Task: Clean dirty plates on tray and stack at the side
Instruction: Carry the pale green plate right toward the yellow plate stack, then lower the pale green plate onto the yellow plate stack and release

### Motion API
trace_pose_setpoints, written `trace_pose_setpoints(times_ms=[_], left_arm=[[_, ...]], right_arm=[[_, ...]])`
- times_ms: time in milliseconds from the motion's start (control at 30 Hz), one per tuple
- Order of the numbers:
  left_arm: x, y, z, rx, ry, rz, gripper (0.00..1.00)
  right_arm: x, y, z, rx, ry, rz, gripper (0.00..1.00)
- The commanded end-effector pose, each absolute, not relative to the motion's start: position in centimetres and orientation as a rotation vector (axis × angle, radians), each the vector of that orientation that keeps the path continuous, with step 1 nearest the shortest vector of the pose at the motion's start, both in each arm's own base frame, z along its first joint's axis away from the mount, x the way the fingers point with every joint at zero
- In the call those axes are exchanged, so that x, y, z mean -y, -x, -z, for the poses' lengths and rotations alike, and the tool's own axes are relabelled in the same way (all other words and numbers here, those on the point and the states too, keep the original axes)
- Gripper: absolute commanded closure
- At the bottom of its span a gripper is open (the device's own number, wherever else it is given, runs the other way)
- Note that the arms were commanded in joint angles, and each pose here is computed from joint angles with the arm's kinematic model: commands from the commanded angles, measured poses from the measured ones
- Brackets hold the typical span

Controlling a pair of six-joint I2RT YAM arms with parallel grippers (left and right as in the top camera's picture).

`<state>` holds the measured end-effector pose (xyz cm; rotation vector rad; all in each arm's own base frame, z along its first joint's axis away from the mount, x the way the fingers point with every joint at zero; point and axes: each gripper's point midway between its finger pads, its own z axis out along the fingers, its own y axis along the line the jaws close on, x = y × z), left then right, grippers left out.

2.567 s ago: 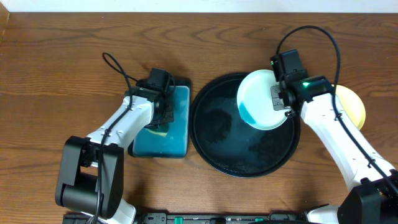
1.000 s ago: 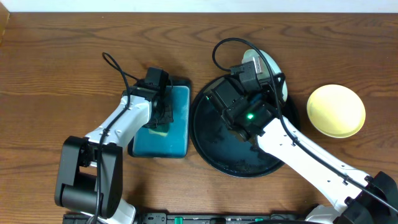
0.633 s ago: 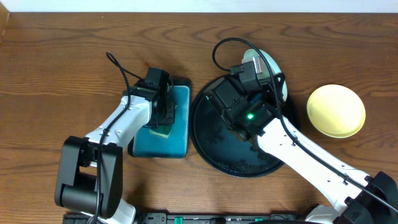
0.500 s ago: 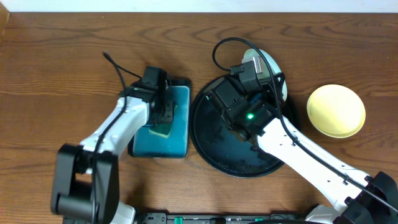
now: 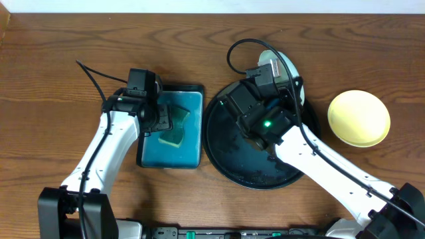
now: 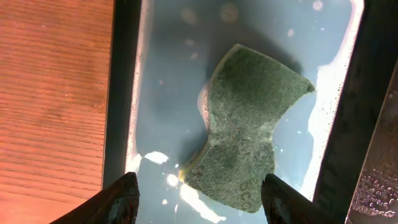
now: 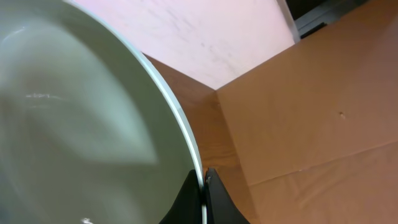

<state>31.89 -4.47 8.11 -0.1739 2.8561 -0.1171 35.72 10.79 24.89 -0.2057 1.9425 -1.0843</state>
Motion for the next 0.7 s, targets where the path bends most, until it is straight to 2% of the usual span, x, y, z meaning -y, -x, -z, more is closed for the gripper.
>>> trace_pose_setpoints(times_ms=[0,167,433,667], left_arm=[[4.3,-32.0,-8.4,-2.854,0.179,0.12,0.36],[4.3,-31.8,-8.3,-2.862,0.18,0.118,0.36],[4.3,-31.8,-8.3,-2.864,0.18,0.117,0.35],[4.3,-31.8,-8.3,-2.864,0.18,0.117,0.36]], right_arm=[[-9.8,-36.2,-23.7,-2.037,0.147,0.953,0.99],[-6.9,-37.2,-18.8,-2.312,-0.062,0.653,0.99],[2.8,-36.4,-13.8,-2.602,-0.637,0.205,0.99],[11.3,-33.4,-11.6,-2.577,-1.031,0.115,0.99]])
